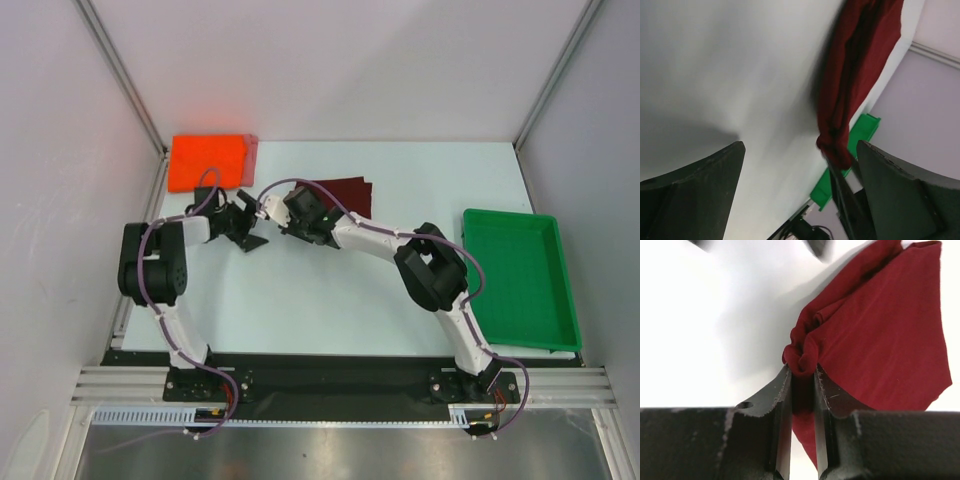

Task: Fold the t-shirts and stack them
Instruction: Neatly place the folded tshirt to the corner

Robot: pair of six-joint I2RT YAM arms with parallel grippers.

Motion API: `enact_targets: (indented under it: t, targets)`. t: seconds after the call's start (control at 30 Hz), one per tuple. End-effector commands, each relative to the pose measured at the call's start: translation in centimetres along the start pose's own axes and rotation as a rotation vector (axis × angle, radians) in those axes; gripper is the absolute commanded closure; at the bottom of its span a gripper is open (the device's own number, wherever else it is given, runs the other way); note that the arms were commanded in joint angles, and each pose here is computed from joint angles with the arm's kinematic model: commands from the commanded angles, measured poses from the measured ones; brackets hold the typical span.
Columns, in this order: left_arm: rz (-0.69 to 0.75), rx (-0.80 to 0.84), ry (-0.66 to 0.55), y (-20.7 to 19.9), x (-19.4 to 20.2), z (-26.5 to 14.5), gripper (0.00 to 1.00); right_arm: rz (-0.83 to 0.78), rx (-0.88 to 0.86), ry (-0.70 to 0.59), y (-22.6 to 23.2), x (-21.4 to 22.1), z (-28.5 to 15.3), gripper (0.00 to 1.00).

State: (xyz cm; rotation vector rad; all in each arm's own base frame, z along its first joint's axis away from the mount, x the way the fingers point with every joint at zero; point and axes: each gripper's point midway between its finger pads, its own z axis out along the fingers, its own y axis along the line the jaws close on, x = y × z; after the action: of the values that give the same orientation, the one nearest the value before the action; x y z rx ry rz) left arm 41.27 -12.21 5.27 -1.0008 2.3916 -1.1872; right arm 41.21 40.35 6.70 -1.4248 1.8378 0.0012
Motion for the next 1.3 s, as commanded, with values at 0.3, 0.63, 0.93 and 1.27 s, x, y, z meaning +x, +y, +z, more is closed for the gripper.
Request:
enact_targets:
  t: [0.3, 0.63, 0.93, 1.27]
  targets:
    - [-0.05, 0.166, 0.116, -7.8, 1.6, 6.5, 0.0, 0.095, 0.016, -0.143, -2.6, -4.8, -3.9, 1.0]
    - [0.0, 0.029, 0.174, -6.1, 2.9, 8.9, 0.09, 0.137, 0.024, -0.182, -3.7, -5.7, -5.0, 1.0]
    - [0.131, 0.069, 0.124, -7.9, 1.2, 10.2, 0.57, 0.158, 0.006, -0.175, -2.9, -5.3, -5.1, 1.0]
    - [0.525, 0.024, 0.003, -12.2, -2.3, 8.0, 1.0, 0.486, 0.172, -0.102, -7.6, -1.1, -12.2, 0.16]
